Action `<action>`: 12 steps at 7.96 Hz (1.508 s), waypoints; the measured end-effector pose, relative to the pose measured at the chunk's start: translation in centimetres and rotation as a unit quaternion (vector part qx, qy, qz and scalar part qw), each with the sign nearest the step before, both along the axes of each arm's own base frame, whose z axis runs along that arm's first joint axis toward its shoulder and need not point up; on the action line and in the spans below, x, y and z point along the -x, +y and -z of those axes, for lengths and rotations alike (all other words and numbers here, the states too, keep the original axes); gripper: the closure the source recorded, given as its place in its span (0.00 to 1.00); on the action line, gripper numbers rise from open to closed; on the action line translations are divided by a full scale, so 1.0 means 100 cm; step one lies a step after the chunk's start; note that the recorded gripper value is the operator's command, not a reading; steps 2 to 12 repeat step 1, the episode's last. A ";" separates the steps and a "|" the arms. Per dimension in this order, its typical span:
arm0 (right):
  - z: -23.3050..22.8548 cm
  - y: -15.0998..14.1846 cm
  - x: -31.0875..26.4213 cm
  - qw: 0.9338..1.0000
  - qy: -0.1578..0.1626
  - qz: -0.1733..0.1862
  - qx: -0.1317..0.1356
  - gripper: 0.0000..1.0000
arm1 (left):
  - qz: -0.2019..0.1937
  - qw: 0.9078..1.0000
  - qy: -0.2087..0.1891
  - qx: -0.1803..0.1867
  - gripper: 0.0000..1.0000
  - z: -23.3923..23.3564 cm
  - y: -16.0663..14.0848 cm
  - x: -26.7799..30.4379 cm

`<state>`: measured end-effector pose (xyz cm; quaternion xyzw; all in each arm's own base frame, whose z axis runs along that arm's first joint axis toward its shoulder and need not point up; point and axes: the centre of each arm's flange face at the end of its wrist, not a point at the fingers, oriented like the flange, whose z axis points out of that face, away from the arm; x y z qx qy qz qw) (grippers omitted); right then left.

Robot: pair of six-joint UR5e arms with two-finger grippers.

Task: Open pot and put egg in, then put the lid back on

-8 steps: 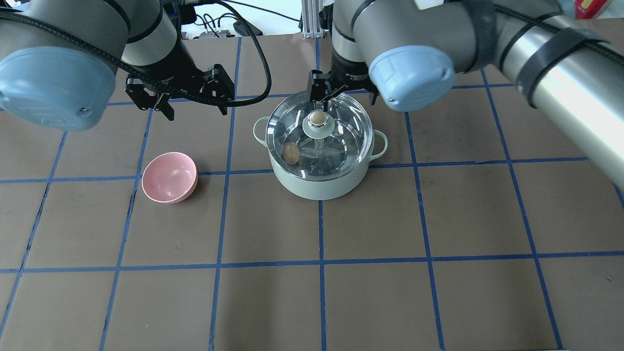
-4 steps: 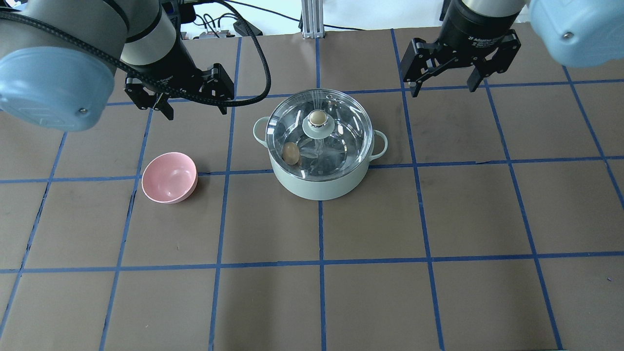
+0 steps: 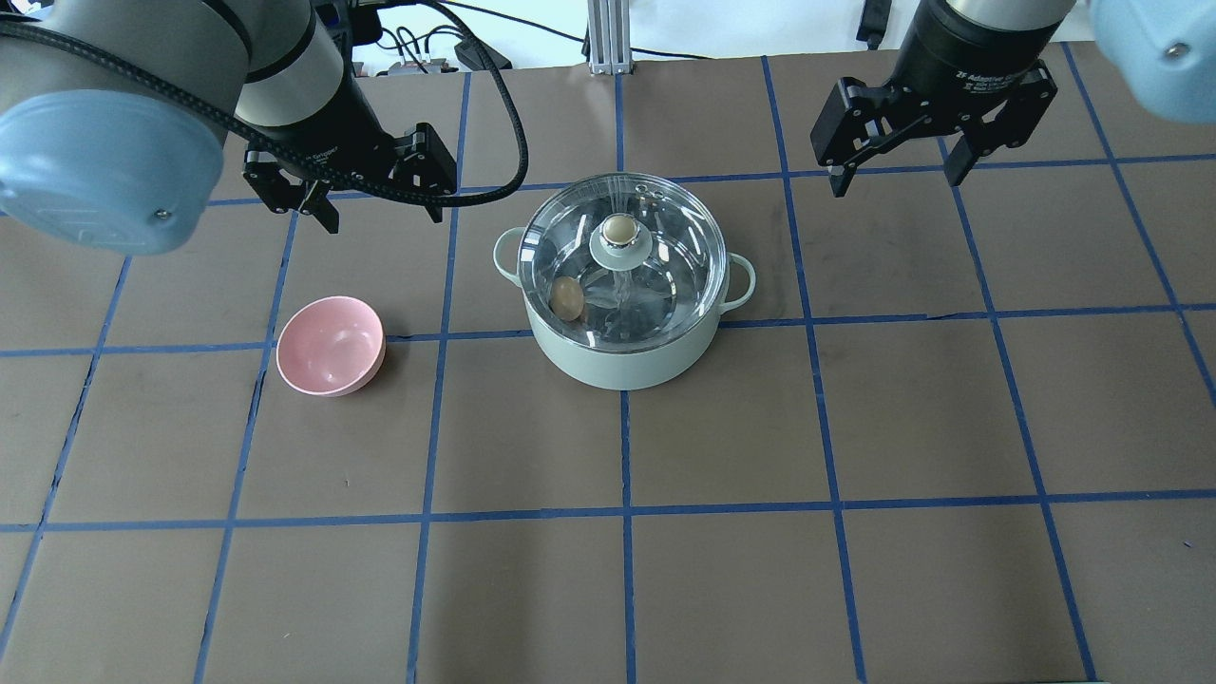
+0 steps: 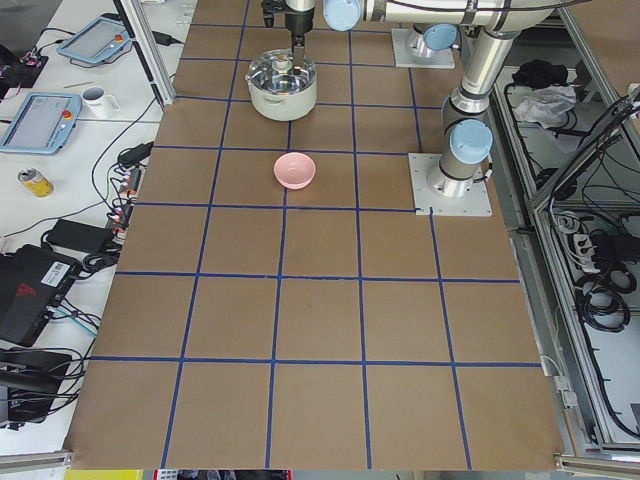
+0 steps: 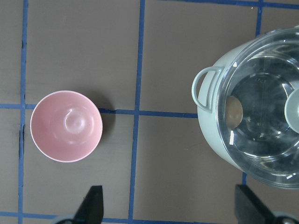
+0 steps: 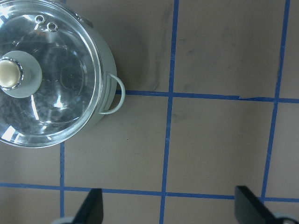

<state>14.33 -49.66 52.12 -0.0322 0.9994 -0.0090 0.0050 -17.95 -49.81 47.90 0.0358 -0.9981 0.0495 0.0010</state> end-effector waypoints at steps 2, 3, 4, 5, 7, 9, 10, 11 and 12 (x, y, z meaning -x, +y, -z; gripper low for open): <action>0.001 -0.001 0.006 1.000 0.000 0.000 -0.001 0.00 | 0.000 1.000 0.000 0.000 0.00 0.000 0.000 0.000; 0.001 -0.001 0.006 1.000 0.000 0.000 -0.001 0.00 | 0.000 1.000 0.000 0.000 0.00 0.000 0.000 0.000; 0.001 -0.001 0.006 1.000 0.000 0.000 -0.001 0.00 | 0.000 1.000 0.000 0.000 0.00 0.000 0.000 0.000; 0.001 -0.001 0.006 1.000 0.000 0.000 -0.001 0.00 | 0.000 1.000 0.000 0.000 0.00 0.000 0.000 0.000; 0.001 -0.001 0.006 1.000 0.000 0.000 -0.001 0.00 | 0.000 1.000 0.000 0.000 0.00 0.000 0.000 0.000; 0.001 -0.001 0.006 1.000 0.000 0.000 -0.001 0.00 | 0.000 1.000 0.000 0.000 0.00 0.000 0.000 0.000; 0.001 -0.001 0.006 1.000 0.000 0.000 -0.001 0.00 | 0.000 1.000 0.000 0.000 0.00 0.000 0.000 0.000; 0.001 -0.001 0.006 1.000 0.000 0.000 -0.001 0.00 | 0.000 1.000 0.000 0.000 0.00 0.000 0.000 0.000; 0.001 -0.001 0.006 1.000 0.000 0.000 -0.001 0.00 | 0.000 1.000 0.000 0.000 0.00 0.000 0.000 0.000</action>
